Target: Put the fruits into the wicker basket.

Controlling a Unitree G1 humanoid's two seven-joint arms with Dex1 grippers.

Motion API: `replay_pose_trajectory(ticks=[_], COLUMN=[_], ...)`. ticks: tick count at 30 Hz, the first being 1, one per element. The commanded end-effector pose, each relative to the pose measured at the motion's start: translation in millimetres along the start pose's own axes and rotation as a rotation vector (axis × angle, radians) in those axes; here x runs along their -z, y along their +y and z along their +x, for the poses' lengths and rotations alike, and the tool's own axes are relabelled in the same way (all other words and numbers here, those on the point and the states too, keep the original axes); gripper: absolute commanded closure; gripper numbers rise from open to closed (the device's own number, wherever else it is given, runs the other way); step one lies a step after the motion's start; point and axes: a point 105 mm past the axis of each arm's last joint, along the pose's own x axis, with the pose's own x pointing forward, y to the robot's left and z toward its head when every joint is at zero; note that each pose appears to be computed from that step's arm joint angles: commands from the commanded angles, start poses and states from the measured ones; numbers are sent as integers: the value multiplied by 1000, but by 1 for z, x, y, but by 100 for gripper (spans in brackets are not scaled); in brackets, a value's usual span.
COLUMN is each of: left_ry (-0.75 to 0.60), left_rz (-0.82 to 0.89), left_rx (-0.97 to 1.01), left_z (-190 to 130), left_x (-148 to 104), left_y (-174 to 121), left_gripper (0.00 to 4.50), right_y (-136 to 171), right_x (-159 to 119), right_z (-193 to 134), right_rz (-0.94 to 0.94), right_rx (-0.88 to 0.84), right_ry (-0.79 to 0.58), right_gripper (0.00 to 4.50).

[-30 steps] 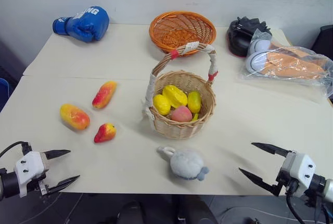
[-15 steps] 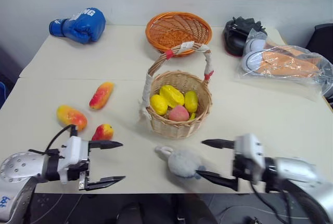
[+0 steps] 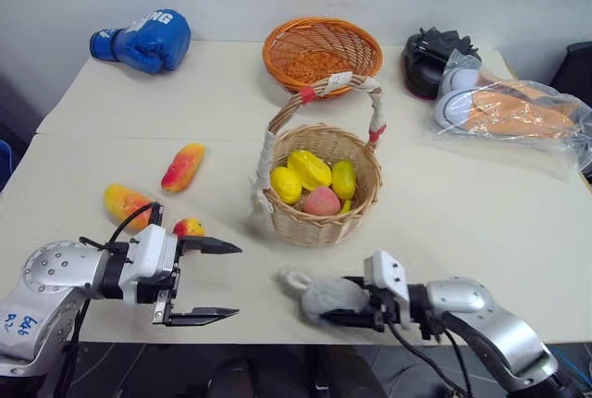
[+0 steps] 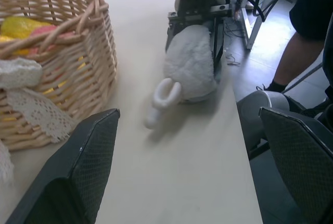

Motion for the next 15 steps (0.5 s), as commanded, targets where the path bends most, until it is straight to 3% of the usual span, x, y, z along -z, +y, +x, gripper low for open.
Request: replay_pose_trajectory(ticks=[1,4,8,11,13,15], left_ry=[-33,-108,-146,-153,-153,-146], left_rz=[-4,-4,-4,1,5,1], left_rx=[9,-48,-82,-70,-69,-73], left_z=[6,13,24,29,30,30], left_x=[-2,-10,-9,-9,-9,-7], left_y=[1,6,10,12,17,21], left_gripper=[0,0,0,0,0,0], right_y=[14,9,-49,-93,-116,-132], right_x=[-23,-22,-19,-16,-13,-5], right_z=[-38,-89,-197,-257,-274,-270], right_rz=[140,198,76,-46,-115,-157], right_rx=[43,257,823,1117,1203,1191], right_ry=[-97,-88,-107,-81,-36,23], right_gripper=[316,333,333,333,333,333])
